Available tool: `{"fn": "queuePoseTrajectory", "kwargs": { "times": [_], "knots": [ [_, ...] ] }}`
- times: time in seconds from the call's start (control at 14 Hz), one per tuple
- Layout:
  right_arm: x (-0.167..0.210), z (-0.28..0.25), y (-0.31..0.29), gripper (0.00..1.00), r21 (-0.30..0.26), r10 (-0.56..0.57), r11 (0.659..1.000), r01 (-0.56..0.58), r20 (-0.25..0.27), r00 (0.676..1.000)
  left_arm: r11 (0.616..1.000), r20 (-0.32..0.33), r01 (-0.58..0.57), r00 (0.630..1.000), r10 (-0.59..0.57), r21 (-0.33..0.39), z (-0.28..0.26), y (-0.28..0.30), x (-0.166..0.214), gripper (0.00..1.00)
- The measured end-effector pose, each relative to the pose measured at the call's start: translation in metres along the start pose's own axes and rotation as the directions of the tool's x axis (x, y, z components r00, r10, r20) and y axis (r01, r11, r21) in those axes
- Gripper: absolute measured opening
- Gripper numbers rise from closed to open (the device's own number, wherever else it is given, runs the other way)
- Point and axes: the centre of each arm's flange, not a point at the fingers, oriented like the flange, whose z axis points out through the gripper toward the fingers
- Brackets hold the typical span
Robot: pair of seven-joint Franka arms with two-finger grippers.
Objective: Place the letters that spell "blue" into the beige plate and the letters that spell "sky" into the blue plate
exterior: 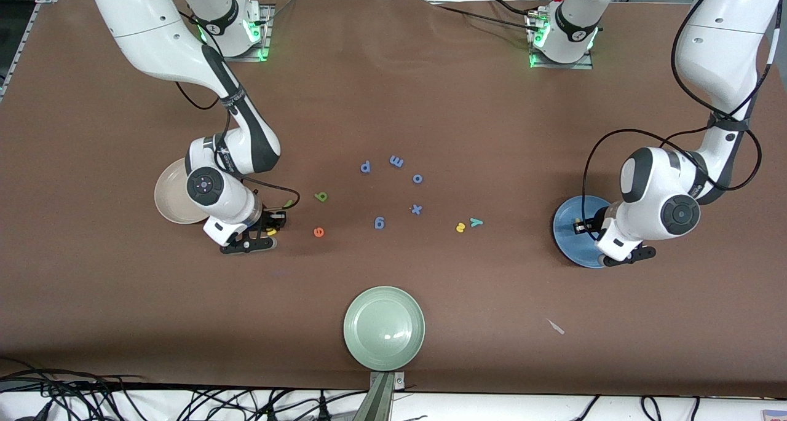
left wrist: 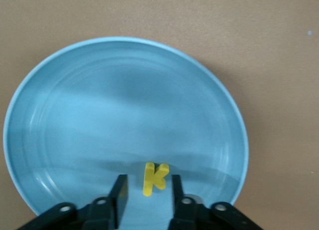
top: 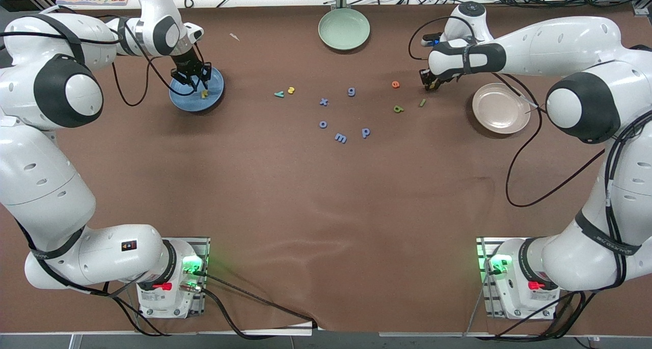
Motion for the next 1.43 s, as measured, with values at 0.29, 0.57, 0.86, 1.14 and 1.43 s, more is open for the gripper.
{"fn": "queuePoseTrajectory", "kwargs": {
  "times": [0.29, 0.57, 0.86, 1.14, 1.43],
  "knots": [
    [0.000, -0.001, -0.001, 0.28, 0.001, 0.001, 1.000, -0.001, -0.002, 1.000, 0.998, 0.022, -0.067, 0.997, 0.067, -0.003, -0.035, 0.041, -0.018, 0.88],
    [0.000, -0.001, -0.001, 0.28, 0.001, 0.003, 1.000, -0.003, -0.002, 1.000, 0.981, 0.025, -0.194, 0.981, 0.195, -0.029, -0.062, 0.112, -0.054, 1.00],
    [0.004, -0.006, -0.003, 0.28, 0.002, 0.002, 1.000, -0.002, -0.005, 1.000, 0.944, 0.042, -0.328, 0.943, 0.329, -0.035, -0.053, 0.185, -0.097, 1.00],
    [0.010, -0.032, 0.006, 0.28, -0.014, 0.013, 1.000, -0.013, 0.041, 0.999, 0.864, -0.044, -0.502, 0.864, 0.502, -0.012, -0.002, 0.258, -0.128, 1.00],
    [0.005, -0.067, 0.060, 0.28, -0.060, -0.019, 0.998, 0.025, 0.100, 0.995, 0.726, -0.099, -0.675, 0.720, 0.687, 0.129, 0.043, 0.272, -0.126, 1.00]
  ]
}}
